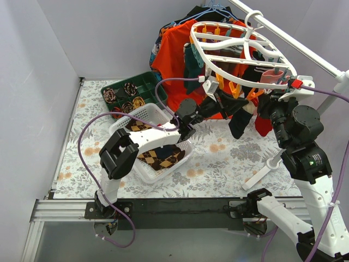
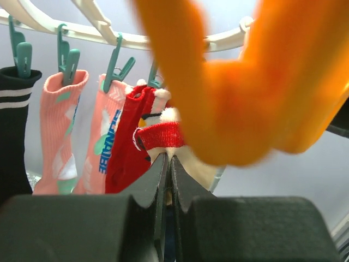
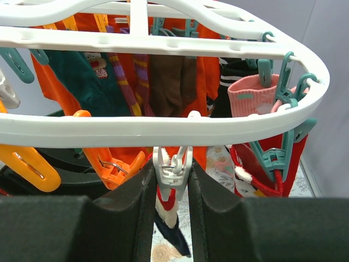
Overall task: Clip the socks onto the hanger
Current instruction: Clamp the sock onto the hanger.
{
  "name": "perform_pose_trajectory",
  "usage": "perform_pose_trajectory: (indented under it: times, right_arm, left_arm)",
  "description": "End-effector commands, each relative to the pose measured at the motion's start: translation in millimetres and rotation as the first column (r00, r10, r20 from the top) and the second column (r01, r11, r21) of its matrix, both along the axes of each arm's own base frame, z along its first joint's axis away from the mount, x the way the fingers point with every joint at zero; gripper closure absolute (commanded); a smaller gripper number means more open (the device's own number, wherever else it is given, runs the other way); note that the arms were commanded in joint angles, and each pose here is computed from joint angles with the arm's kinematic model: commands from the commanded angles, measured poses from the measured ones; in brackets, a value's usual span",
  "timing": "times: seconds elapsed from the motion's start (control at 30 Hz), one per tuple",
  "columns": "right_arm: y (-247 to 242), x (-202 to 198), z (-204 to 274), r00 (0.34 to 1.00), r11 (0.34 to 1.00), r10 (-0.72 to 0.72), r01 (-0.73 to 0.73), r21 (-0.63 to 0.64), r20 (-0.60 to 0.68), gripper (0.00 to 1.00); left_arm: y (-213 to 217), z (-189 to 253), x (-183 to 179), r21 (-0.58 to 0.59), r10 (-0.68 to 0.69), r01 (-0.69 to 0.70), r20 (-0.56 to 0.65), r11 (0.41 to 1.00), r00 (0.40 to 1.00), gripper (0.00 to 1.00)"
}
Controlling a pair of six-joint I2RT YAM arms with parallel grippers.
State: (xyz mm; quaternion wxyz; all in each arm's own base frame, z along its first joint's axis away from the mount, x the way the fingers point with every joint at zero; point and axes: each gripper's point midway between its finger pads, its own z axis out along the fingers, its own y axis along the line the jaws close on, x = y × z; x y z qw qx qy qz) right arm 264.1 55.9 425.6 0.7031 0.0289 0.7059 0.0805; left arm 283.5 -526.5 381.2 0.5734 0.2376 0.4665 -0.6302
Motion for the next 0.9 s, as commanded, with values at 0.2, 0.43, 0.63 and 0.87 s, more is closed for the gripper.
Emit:
perform_pose_trajectory:
  times: [0.2,0.43,0.63,0.87]
  right_arm:
    - [3.2,-3.2,14.9,0.998,1.0,0.024,-0.024,0.013,0.05,0.99]
    - [3.3,-3.4,15.5,0.998,1.0,0.025,-0.026,0.012,0.051,0.99]
    - [3.4,-2.8,13.9,0.999,1.0,0.025,-0.026,0.008,0.049,0.99]
    - [0.6,-2.9,10.7,0.999,1.0,0.012,-0.012,0.001,0.044,0.99]
  left_arm:
    - [-8.7,22.8,-9.9,-0.008,-0.009,0.009,0.043,1.0,0.999,1.0]
    - [-14.4,16.5,-7.8,0.018,0.003,-0.004,0.044,1.0,0.999,1.0]
    - [-12.6,14.3,-9.2,0.012,0.014,-0.015,0.043,1.0,0.999,1.0]
    - [-4.2,33.6,-13.7,-0.03,0.02,-0.018,0.068,0.999,0.998,1.0]
